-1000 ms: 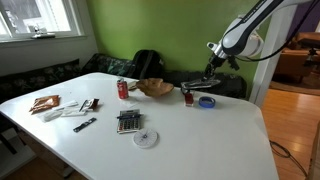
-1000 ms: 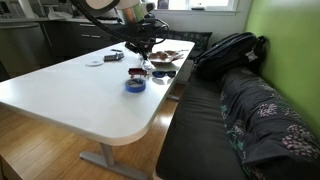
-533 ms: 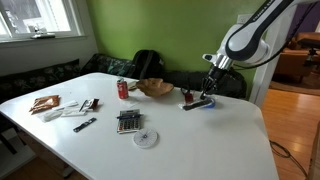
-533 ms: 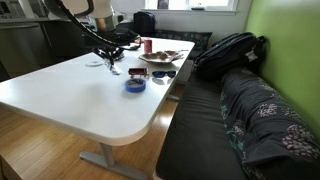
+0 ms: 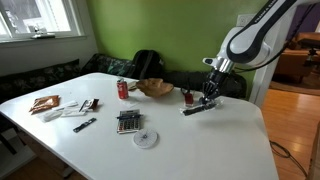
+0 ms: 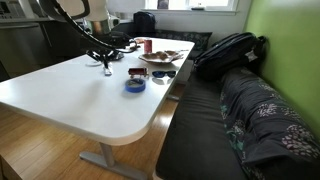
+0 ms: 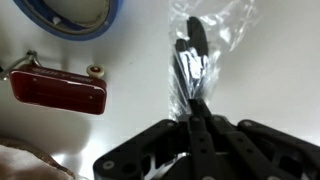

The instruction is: Put the clear plastic with the cable on the white object

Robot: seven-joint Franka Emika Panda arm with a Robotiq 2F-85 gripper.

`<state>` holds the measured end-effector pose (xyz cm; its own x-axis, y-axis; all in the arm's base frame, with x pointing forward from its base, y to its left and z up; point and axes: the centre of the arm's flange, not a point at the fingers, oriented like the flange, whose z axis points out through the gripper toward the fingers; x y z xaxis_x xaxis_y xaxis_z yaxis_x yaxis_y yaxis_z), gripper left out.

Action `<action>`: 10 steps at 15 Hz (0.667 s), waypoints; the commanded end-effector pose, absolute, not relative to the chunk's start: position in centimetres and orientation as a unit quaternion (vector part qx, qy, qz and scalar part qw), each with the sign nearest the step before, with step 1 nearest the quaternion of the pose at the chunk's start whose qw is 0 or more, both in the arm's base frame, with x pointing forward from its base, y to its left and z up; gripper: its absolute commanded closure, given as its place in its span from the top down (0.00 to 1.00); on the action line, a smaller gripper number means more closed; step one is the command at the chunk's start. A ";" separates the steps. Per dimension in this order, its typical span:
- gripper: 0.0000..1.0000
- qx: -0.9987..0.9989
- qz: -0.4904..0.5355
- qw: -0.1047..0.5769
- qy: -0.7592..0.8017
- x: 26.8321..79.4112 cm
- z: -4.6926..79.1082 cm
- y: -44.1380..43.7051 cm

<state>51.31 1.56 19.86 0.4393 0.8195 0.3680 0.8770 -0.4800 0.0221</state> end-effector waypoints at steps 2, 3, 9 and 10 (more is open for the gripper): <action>0.00 -0.817 -0.169 0.071 -0.546 49.6 18.7 11.8; 0.00 -0.797 -0.173 0.070 -0.574 48.4 19.0 14.1; 0.01 -0.724 -0.187 0.095 -0.658 45.8 20.1 21.8; 0.01 -0.717 -0.188 0.097 -0.664 45.5 20.1 22.5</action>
<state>45.53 22.47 20.15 0.0474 0.9161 0.3982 0.9890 -0.0990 0.1101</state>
